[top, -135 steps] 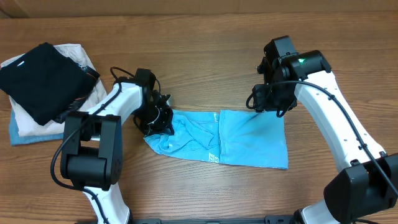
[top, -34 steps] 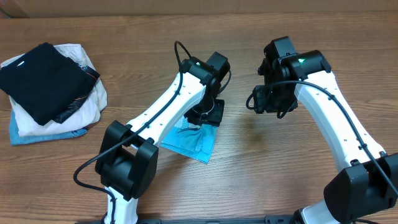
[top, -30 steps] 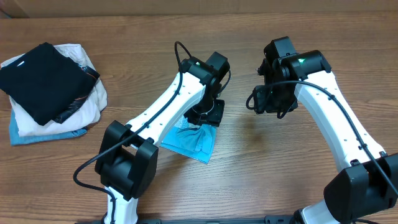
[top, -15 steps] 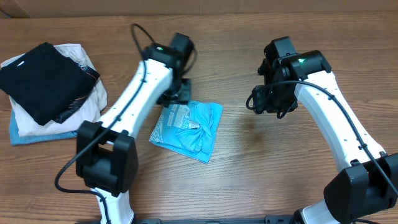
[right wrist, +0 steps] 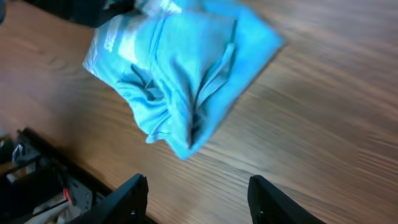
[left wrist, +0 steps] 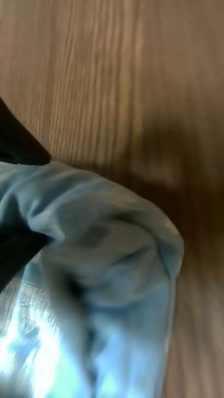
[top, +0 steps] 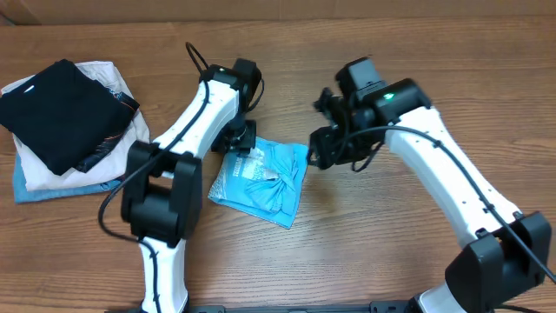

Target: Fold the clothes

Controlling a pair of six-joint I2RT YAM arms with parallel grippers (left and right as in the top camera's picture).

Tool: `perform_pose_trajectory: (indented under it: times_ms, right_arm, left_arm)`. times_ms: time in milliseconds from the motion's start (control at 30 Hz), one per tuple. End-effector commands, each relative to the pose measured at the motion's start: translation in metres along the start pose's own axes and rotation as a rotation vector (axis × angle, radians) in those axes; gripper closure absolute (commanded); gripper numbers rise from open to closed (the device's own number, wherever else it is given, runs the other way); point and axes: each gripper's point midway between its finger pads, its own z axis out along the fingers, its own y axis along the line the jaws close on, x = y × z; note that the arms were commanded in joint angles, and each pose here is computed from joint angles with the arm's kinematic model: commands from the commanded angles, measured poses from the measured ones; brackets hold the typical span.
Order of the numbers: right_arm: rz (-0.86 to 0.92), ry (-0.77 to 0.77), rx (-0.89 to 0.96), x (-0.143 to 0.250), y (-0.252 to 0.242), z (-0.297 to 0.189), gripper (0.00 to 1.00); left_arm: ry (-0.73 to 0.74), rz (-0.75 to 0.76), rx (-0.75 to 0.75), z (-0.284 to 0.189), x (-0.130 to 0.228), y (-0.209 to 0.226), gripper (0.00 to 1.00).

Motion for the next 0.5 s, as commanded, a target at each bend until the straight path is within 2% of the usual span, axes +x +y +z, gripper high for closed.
perform_pose_trajectory:
  times_ms: [0, 200, 367, 467]
  right_arm:
    - [0.047, 0.097, -0.035, 0.013, 0.001, 0.028, 0.45]
    - [-0.025, 0.189, -0.125, 0.032, 0.023, 0.052, 0.45]
    - [-0.135, 0.201, -0.123, 0.04, 0.046, 0.063, 0.45]
    - [-0.208, 0.185, -0.043, 0.04, 0.049, 0.074, 0.44]
  left_arm:
    - [0.145, -0.054, -0.068, 0.03, 0.019, 0.022, 0.63]
    - [0.403, -0.103, -0.031, 0.035, 0.069, 0.022, 0.66]
    - [0.399, -0.097, -0.019, 0.035, 0.069, 0.016, 0.64]
    - [0.383, -0.098, -0.01, 0.036, 0.065, 0.014, 0.64]
